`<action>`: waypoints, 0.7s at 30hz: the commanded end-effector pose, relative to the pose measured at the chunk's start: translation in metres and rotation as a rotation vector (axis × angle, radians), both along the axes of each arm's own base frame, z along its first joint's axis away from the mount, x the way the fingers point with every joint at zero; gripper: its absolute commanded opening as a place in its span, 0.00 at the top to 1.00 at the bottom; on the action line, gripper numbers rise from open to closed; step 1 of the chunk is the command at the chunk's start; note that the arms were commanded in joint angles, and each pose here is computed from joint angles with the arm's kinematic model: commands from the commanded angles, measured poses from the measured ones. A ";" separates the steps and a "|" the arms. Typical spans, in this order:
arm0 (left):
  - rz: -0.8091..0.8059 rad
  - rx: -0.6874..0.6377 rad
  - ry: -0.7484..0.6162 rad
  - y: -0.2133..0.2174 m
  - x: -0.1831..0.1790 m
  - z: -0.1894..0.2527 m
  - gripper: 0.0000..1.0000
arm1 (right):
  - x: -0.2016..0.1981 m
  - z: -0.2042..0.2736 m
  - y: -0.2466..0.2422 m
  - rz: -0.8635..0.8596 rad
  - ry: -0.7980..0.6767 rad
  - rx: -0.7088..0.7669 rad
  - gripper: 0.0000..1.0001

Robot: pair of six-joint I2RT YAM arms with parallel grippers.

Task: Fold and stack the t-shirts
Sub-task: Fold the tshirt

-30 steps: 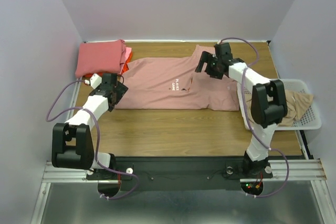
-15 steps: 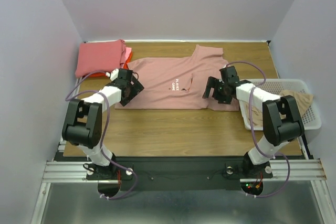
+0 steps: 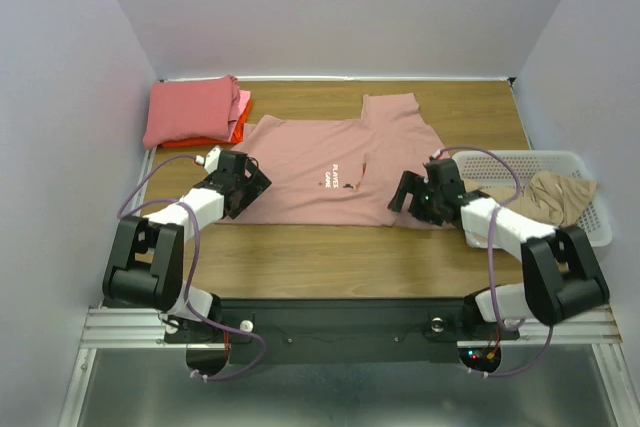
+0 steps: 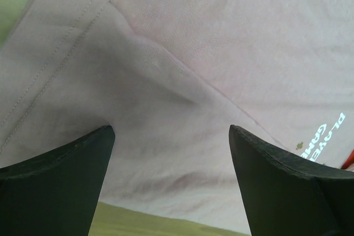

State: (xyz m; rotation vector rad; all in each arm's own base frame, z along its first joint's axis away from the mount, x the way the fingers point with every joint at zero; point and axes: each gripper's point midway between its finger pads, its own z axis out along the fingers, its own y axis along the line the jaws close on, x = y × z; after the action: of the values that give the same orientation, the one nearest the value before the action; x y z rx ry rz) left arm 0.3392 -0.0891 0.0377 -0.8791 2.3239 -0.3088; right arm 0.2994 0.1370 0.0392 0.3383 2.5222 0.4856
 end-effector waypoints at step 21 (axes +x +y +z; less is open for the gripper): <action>0.079 -0.098 0.245 0.005 -0.155 -0.018 0.01 | -0.129 0.009 -0.019 -0.120 0.162 0.124 0.00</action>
State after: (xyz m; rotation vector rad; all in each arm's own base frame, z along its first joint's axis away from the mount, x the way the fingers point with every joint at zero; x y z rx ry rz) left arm 0.2160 -0.0790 0.0332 -1.0791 2.4025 -0.3009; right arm 0.1839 0.1188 0.0454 0.5520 2.5816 0.5816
